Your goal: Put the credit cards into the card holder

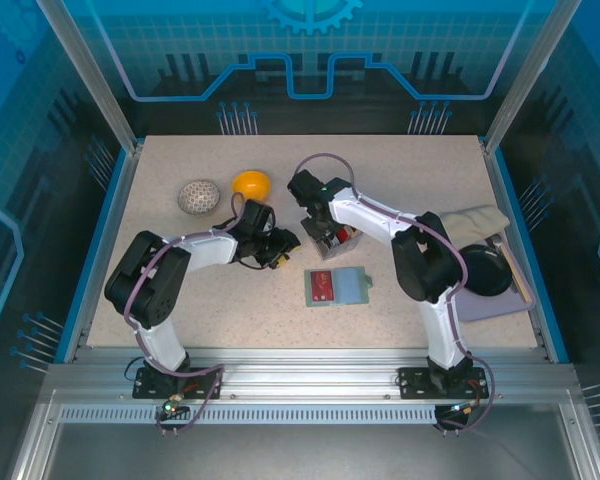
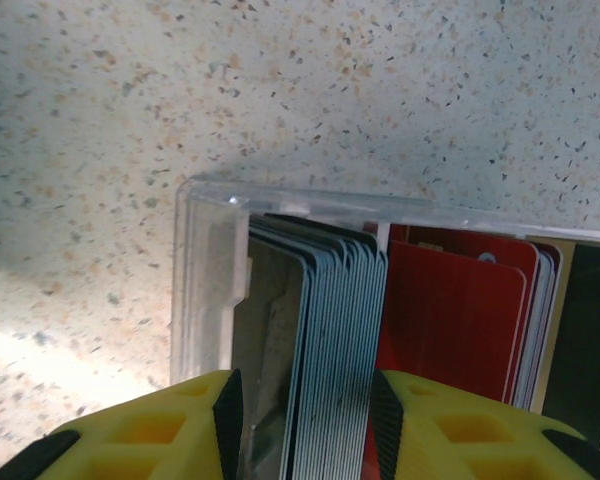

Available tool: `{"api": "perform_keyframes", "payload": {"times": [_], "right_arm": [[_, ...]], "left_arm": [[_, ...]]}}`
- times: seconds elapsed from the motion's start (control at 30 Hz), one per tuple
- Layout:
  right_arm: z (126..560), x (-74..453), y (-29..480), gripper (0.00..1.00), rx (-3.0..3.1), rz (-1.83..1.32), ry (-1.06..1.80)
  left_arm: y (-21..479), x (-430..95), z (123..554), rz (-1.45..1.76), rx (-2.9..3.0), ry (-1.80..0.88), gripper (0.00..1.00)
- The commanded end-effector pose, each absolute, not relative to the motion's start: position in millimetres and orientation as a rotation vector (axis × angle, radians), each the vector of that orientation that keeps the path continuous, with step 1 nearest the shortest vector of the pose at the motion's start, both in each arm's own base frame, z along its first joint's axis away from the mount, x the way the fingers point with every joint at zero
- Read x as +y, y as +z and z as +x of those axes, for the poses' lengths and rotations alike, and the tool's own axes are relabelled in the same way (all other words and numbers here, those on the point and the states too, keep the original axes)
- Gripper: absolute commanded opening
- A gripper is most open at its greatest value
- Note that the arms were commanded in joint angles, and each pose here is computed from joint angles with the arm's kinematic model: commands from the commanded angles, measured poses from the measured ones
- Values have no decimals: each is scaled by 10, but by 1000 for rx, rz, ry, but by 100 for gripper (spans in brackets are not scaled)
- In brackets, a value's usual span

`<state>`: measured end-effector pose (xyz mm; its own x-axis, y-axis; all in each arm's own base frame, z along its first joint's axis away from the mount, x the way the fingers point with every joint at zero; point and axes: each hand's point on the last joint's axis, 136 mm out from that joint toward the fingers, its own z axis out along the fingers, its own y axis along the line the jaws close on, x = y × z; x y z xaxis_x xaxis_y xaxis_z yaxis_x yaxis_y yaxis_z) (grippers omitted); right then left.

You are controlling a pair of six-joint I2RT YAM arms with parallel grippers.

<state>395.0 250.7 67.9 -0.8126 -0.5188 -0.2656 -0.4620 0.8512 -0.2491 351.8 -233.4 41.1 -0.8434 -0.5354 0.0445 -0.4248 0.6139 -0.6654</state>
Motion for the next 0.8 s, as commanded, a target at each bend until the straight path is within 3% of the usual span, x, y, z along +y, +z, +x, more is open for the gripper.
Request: {"api": "perform_keyframes", "payload": {"times": [0.0,0.47,0.77], "right_arm": [[3951,2491,612,41,2698,-792,-349],[4037,2434,840,36,2594,-797,-473],[4014,2421,872,26,2591,-802,-468]], "left_arm": [[469,-2287,3534,-828,2645,-1044,47],[496,-2297,3537,-818,2646,-1052,47],[495,-2300,3528,-816,2650,-1054,46]]}}
